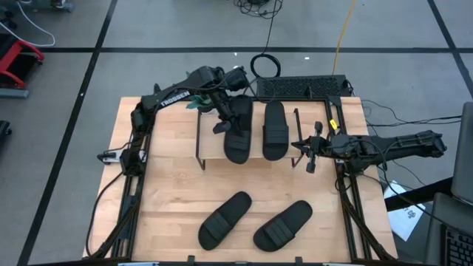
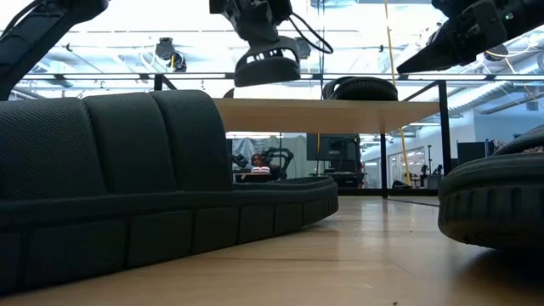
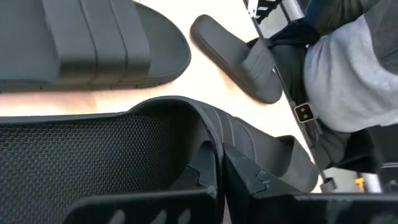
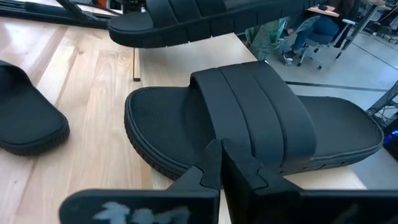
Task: Pick and place slides into the shelf
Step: Put the left slide on the shelf
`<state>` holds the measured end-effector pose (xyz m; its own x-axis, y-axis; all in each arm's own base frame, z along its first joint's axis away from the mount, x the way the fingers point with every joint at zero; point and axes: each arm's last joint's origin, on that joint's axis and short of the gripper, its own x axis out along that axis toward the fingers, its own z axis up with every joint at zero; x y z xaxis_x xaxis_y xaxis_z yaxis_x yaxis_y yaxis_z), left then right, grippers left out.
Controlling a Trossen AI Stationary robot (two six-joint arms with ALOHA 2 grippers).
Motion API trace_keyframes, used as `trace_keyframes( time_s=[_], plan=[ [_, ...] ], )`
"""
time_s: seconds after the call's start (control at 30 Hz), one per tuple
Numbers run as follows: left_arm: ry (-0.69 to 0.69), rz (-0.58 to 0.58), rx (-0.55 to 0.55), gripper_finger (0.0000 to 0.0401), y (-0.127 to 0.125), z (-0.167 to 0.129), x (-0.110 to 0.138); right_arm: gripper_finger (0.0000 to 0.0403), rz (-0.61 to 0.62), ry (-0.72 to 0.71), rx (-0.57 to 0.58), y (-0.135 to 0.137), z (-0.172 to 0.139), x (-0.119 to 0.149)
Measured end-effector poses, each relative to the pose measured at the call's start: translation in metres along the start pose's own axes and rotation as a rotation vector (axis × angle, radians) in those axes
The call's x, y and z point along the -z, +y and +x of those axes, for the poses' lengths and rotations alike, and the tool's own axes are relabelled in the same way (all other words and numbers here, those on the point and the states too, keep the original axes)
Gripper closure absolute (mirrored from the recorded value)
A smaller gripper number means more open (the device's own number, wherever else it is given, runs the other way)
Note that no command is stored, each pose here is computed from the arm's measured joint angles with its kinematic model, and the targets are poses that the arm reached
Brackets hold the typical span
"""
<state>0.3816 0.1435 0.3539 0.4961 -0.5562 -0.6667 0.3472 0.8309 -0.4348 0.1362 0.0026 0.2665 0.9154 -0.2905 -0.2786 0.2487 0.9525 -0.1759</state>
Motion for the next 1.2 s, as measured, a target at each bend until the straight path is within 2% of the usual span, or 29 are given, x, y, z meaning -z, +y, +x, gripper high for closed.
trace_keyframes(
  time_s=[0.2, 0.5, 0.7, 0.87, 1.0, 1.2],
  plan=[
    [0.000, -0.026, -0.009, 0.0400, 0.002, 0.002, 0.001, 0.0403, 0.000, 0.000, 0.000, 0.000, 0.000, 0.000],
    [0.019, -0.078, -0.031, 0.0400, 0.017, 0.020, 0.008, 0.0403, 0.000, 0.000, -0.001, 0.000, 0.000, 0.000],
    [0.052, -0.077, -0.124, 0.0396, 0.022, 0.021, 0.010, 0.0403, 0.000, 0.000, 0.000, 0.000, 0.000, 0.000],
    [0.088, -0.047, -0.213, 0.0377, 0.024, 0.021, 0.010, 0.0403, 0.000, 0.001, -0.001, 0.000, 0.000, 0.000],
    [0.098, -0.041, -0.238, 0.0355, 0.024, 0.021, 0.010, 0.0403, -0.002, 0.006, -0.003, 0.000, 0.000, 0.001],
    [0.124, -0.048, -0.287, 0.0299, 0.022, 0.024, 0.009, 0.0403, -0.003, 0.008, -0.004, 0.000, 0.000, 0.001]
  ],
)
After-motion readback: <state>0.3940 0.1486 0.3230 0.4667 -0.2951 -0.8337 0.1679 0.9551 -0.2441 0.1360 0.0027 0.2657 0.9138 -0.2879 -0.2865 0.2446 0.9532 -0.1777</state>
